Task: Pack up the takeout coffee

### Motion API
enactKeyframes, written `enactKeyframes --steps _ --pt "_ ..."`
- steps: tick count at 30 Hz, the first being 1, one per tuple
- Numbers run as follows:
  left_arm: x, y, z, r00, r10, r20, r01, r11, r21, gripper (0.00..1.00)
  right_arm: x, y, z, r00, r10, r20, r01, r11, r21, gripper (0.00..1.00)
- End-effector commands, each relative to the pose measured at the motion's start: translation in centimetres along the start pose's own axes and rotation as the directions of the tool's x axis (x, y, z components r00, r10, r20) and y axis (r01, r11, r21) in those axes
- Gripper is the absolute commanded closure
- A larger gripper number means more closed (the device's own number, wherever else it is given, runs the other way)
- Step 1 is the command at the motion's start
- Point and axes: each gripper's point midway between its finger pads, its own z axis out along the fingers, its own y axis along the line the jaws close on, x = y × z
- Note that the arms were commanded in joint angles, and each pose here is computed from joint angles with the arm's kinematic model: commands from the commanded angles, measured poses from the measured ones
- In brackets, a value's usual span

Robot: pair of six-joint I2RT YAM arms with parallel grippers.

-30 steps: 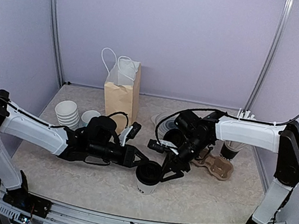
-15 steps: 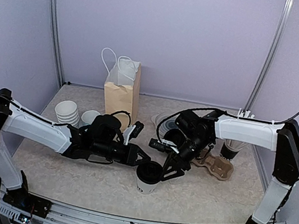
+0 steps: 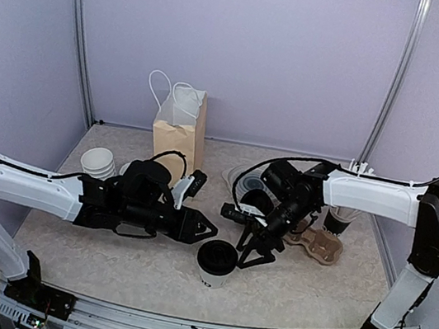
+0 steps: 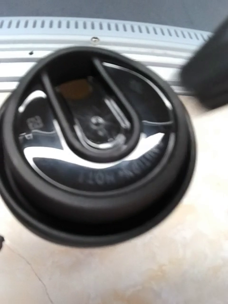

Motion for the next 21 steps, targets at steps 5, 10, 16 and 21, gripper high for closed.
enactKeyframes --steps 5,10,16,21 --pt "3.2 -0.5 -2.4 0.996 0.059 -0.060 -0.060 0.998 -0.016 0.67 1.5 1.3 0.6 0.996 -0.080 -0.026 0.079 0.997 -0.022 0.25" --pt "6.8 -0.1 -3.7 0.993 0.037 -0.114 -0.038 0.999 -0.015 0.80 2.2 3.1 2.1 0.989 -0.135 -0.062 0.131 0.989 -0.068 0.28" --pt "8.4 1.5 -4.9 0.994 -0.054 -0.093 0.051 0.998 -0.039 0.79 2.2 6.9 4.7 0.965 -0.236 -0.116 0.214 0.961 -0.174 0.29" --pt "7.6 2.2 -5.9 0.996 -0.084 -0.035 0.081 0.994 -0.077 0.64 1.9 8.6 5.6 0.953 -0.276 -0.121 0.243 0.941 -0.237 0.29"
